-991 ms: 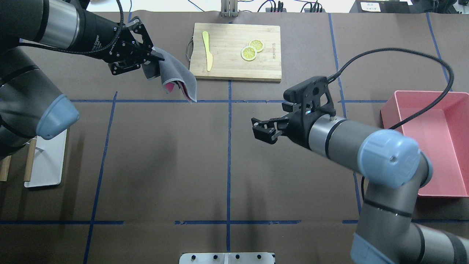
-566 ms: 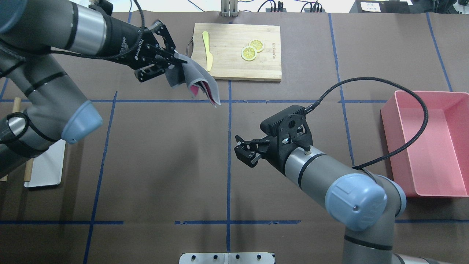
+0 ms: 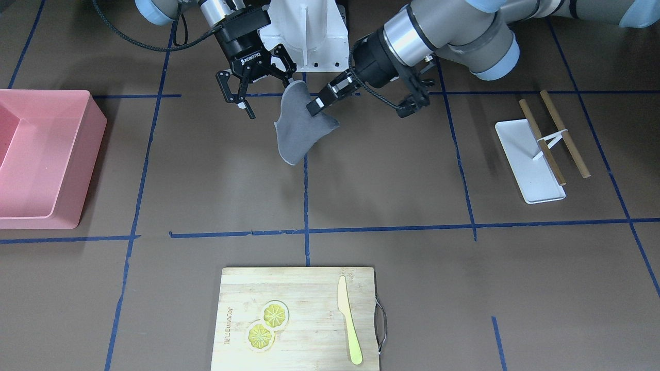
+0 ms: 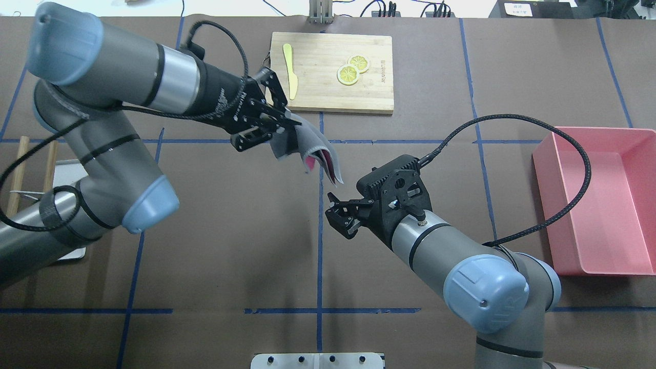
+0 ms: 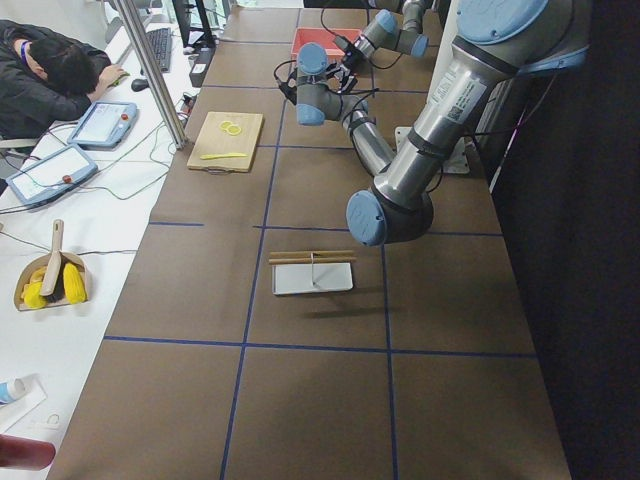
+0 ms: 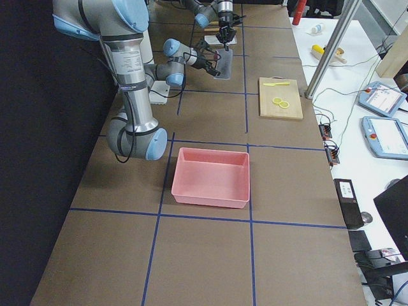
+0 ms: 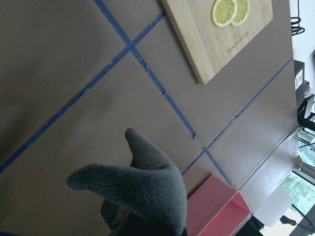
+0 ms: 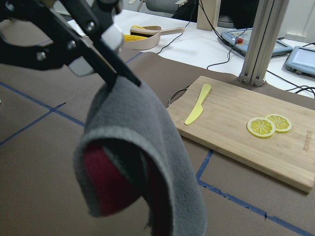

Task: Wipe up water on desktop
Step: 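Bring the cloth to the right gripper and close the right gripper on it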

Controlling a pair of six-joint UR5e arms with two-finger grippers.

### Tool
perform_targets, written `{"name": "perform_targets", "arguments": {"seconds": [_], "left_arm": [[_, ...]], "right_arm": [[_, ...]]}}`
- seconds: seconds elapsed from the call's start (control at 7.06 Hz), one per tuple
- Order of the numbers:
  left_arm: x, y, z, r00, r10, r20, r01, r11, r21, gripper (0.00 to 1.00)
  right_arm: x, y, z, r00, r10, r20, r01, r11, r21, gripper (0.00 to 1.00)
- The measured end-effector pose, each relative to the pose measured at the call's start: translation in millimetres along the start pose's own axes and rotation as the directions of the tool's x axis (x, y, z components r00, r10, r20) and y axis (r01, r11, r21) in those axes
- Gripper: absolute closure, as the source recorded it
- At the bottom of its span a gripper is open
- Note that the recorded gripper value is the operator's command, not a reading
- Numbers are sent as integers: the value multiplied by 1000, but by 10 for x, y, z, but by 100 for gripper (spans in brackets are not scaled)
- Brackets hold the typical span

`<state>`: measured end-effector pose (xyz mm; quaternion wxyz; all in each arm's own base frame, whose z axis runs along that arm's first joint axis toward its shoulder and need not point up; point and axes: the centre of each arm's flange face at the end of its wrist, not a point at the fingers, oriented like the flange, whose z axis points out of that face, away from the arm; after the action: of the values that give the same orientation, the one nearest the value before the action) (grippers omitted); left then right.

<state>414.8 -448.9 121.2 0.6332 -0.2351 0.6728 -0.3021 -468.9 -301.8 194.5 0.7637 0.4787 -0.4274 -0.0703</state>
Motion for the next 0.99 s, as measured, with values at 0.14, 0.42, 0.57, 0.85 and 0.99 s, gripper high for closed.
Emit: {"name": "perform_targets", "arguments": {"seconds": [0.14,0.42,0.57,0.85,0.99], "left_arm": [[-41,79,118,1000,-4,-6,4,1000,7,100],[-87,135,215,1000,-5,-8,5,1000,12,100],[-93,143,225,1000,-5,-8,5,1000,11,100],[-95,155,232,1000,-5,-8,5,1000,9,100],[-98,161,237,1000,-4,-7,4,1000,8,100]], "right_arm": [[-43,-16,-7,1000,-1,5,0,1000,3,0],[-82,-29,-12,1000,0,11,0,1000,5,1],[-89,-29,-13,1000,1,12,-1,1000,5,1],[-94,-25,-10,1000,0,12,0,1000,4,15],[-101,-23,-11,1000,0,13,0,1000,4,39]]}}
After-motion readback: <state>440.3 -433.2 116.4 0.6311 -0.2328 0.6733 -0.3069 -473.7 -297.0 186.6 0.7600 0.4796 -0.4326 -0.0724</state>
